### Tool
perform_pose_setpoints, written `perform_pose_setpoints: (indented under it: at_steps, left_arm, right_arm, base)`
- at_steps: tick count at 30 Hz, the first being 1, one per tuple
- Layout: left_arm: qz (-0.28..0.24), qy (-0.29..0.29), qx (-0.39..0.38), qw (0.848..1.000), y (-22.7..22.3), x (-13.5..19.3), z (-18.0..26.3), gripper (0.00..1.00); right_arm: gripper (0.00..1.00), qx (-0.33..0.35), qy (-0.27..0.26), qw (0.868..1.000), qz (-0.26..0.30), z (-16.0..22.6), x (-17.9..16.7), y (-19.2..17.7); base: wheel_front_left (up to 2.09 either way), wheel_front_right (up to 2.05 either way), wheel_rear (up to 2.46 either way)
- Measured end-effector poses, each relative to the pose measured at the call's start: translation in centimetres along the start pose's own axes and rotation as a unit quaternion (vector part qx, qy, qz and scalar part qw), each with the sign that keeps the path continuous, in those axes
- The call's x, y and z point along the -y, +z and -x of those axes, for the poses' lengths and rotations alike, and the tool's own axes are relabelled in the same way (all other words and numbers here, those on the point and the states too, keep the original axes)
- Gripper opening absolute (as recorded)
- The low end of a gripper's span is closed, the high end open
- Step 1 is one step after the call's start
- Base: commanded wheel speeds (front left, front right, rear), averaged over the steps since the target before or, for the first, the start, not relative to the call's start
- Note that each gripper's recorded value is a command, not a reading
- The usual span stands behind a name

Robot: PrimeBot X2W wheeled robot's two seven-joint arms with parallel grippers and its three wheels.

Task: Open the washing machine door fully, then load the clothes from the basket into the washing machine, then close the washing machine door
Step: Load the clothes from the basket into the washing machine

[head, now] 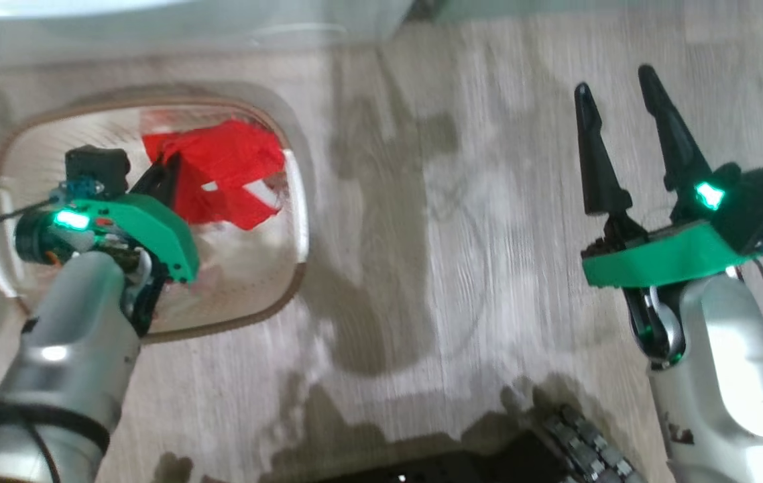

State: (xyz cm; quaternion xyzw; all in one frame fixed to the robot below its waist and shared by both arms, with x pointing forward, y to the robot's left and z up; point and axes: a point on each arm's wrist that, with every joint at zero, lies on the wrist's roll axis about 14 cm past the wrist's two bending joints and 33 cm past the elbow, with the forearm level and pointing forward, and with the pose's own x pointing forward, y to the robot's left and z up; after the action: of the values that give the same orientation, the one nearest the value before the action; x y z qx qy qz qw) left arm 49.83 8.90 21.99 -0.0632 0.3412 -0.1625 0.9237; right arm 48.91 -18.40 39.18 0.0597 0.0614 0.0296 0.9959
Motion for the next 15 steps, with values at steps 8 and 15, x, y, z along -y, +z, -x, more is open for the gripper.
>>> perform_pose_setpoints:
  at_steps: [8,15]
  left_arm:
    - [-0.005,0.034,0.132,0.991,7.0,-0.3,6.4,0.0]
    - [-0.005,0.07,0.251,0.966,13.0,-0.5,13.4,0.0]
  right_arm:
    - [1.0,0.024,0.016,1.0,-0.002,1.6,-1.8,2.8]
    - [1.0,0.043,0.022,0.999,-0.002,3.2,-2.6,5.3]
  base:
    - [0.0,0.0,0.0]
    - [0.0,0.0,0.0]
